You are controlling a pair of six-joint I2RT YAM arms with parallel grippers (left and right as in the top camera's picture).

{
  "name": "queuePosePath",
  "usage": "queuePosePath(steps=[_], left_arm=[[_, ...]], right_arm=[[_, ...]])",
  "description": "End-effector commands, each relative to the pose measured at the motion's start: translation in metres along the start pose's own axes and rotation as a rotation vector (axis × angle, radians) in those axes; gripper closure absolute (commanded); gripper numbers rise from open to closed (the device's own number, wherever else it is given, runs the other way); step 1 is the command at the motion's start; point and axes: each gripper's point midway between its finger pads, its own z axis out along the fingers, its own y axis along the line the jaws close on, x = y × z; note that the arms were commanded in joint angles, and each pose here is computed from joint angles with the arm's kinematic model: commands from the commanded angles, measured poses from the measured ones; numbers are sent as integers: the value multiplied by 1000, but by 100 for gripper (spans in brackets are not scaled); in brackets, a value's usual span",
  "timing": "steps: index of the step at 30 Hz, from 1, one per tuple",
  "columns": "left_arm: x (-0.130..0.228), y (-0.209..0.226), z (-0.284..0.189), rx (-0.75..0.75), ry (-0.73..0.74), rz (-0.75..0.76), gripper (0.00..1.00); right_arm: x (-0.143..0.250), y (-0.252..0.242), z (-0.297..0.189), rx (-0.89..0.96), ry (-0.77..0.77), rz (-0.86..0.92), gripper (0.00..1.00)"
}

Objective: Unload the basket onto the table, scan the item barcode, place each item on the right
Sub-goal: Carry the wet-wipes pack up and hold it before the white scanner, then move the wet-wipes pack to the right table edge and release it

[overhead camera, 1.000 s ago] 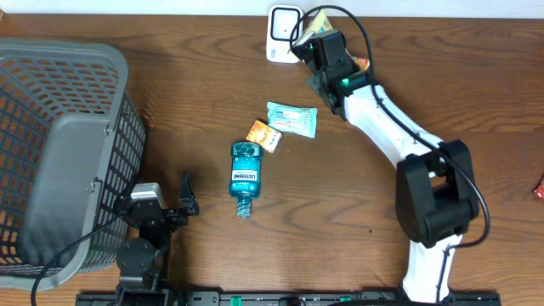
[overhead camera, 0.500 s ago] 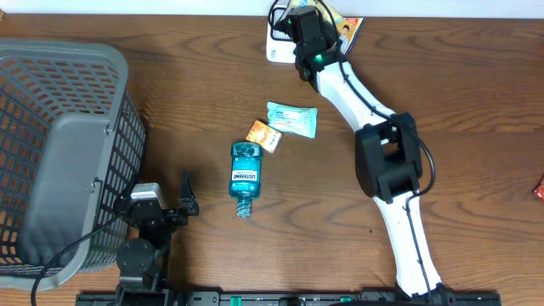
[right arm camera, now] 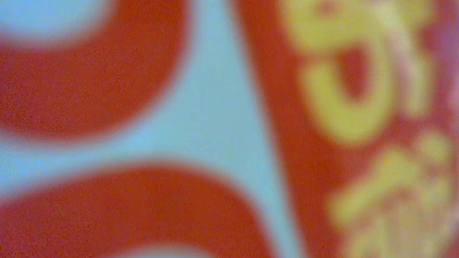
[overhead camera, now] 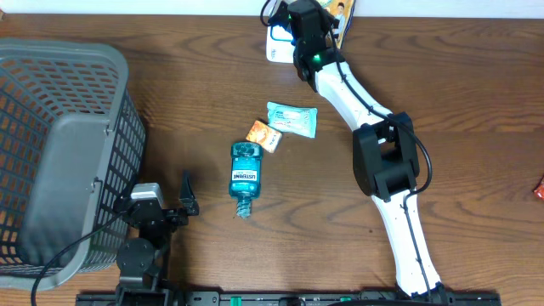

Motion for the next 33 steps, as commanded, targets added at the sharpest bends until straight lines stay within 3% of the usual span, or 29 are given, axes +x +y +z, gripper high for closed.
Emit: queuePosePath(steps=[1,10,15,21,24,33], left_arm=[[16,7,1,-34,45,-3,0],[16,7,1,-33,45,-3,0],[16,7,1,-34,45,-3,0],[16,7,1,-33,45,-3,0],[16,7,1,-33,45,-3,0],[16,7,1,-33,45,-3,0]], right_arm=[[-8,-17,-4,30,-21,-146,99],[31,-21,-14,-3,168,-187,99],[93,-41,-38,-57,386,-49,99],[215,-34,-68,-166,742,238,99],[295,-35,-87,-175,962,431,99],[479,-63,-146,-54,1385,795,99]])
